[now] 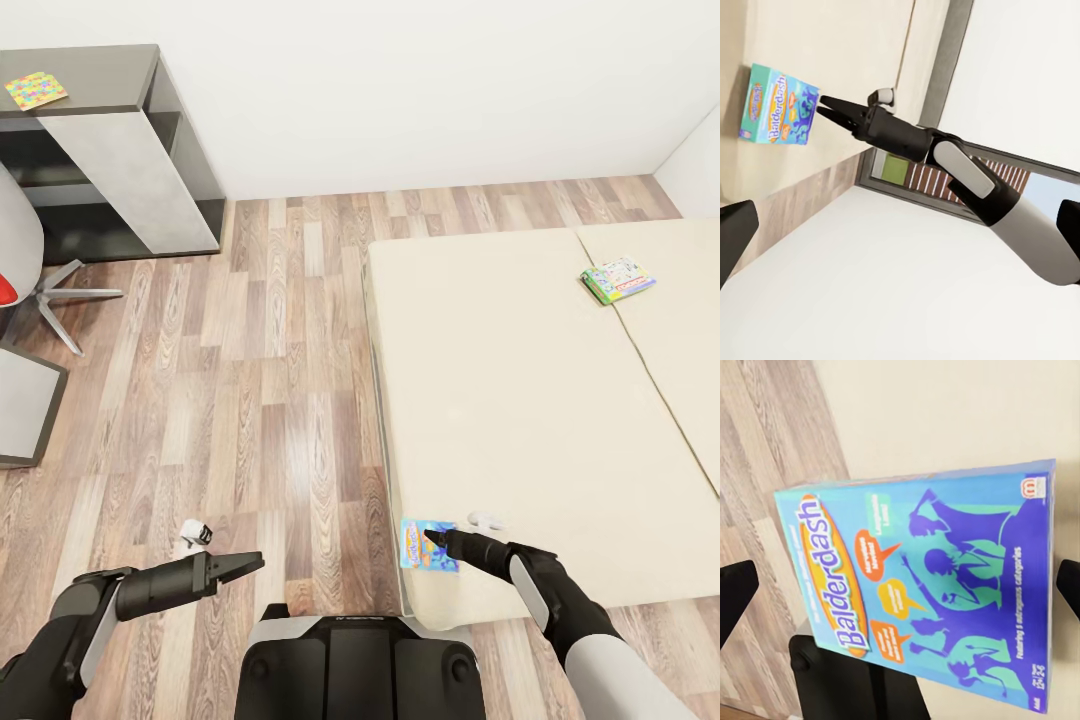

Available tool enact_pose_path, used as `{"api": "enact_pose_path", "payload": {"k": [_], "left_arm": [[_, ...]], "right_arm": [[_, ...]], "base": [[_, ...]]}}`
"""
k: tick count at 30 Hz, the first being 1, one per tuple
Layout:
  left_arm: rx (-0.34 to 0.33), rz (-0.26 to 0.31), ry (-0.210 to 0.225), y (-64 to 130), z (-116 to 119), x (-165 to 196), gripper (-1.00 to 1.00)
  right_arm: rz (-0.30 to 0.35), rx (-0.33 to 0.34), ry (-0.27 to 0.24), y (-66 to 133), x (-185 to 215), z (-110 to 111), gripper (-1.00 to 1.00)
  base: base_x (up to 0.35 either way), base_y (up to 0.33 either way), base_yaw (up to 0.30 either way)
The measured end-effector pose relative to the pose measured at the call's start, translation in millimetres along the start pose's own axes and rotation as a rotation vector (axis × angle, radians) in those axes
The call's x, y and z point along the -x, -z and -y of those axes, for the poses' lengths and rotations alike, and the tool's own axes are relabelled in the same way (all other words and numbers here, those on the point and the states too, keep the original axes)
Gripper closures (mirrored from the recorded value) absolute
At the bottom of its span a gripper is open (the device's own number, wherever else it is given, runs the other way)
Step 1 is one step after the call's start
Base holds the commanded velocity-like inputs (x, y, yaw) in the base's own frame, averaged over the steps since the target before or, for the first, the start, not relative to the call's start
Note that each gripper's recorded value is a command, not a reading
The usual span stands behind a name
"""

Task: Put all the toys in the child's room - the three board games (two on the bed and one on the table), the two jigsaw puzzles on the table, and the tennis ball on the table - inside the toy box on the table in the child's room.

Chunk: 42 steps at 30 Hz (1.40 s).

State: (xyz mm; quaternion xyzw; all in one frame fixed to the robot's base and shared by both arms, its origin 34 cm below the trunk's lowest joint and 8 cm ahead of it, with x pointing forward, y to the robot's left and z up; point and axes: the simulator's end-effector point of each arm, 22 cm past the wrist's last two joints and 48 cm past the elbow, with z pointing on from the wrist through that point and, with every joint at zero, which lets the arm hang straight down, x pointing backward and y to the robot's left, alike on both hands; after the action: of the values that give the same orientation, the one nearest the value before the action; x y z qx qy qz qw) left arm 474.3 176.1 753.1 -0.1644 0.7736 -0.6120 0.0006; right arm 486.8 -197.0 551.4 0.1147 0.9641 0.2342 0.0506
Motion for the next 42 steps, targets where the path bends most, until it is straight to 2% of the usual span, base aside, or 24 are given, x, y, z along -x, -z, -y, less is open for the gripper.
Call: {"api": "enact_pose_path", "payload": {"k": [42], "left_arm": [[-0.003,-0.001,0.001,-2.0,0.5,-0.8,-1.00]], "right_arm": [[0.000,-0.002,0.005,1.1,0.9,1.9,-1.00]], "base": [[0.000,0.000,0.000]]}}
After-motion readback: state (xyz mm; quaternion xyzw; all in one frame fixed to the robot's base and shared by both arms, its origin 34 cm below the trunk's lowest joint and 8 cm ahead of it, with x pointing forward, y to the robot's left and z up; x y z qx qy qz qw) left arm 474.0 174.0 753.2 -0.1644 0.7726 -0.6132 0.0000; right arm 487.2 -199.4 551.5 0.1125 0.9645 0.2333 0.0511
